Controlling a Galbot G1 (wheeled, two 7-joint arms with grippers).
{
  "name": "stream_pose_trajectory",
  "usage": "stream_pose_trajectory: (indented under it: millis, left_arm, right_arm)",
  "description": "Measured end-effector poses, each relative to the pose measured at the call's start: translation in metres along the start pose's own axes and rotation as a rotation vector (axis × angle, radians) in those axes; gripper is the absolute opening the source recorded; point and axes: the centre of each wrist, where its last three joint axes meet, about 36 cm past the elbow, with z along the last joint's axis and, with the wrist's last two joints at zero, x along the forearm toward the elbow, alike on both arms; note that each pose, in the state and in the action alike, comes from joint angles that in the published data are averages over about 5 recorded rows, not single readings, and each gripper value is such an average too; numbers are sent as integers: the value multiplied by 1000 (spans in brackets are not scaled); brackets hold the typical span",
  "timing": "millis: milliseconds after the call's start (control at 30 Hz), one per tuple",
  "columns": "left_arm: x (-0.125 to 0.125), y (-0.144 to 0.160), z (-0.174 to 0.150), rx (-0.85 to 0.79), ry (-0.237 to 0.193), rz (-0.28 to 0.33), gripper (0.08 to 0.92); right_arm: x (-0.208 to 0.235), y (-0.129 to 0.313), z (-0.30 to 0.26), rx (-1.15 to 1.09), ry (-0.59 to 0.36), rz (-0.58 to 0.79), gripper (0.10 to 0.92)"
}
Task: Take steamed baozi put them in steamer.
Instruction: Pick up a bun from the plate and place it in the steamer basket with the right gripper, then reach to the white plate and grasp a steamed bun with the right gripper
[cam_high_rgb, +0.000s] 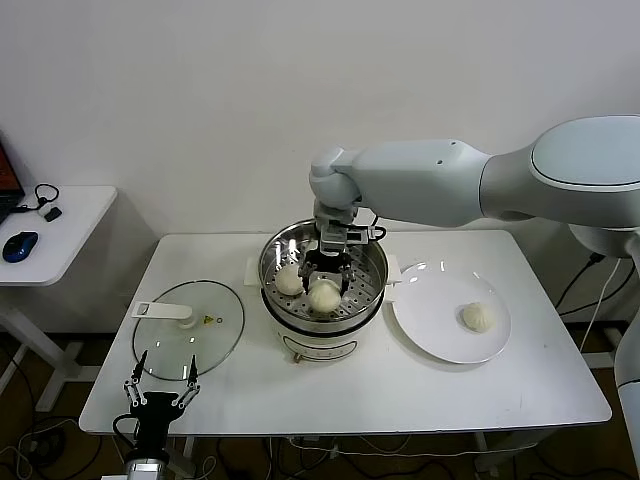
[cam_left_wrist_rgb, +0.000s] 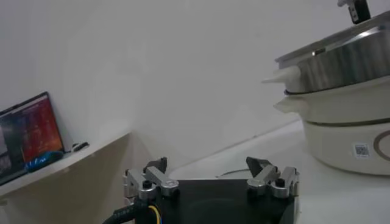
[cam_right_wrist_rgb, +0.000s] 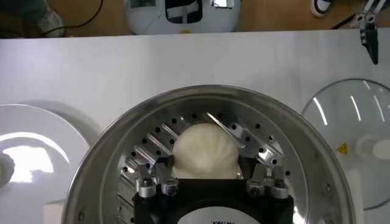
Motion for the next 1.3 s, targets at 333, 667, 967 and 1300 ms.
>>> stream_pose_trajectory:
  millis: [333,667,967,1300]
  left_arm:
    - [-2,0,0,0,-2,-2,823]
    - [-1,1,-2,-3,-2,-2,823]
    - [-4,-2,-3,-1,-5,5,823]
    - [-4,-5,0,3,1,13,823]
  right_arm:
    - [5,5,9,-26,-7,11,822]
    - [53,45,34,-181,57,-2,823]
    - [90,129,50,-506,121,-26,823]
    - [75,248,49,-938,113,-31,823]
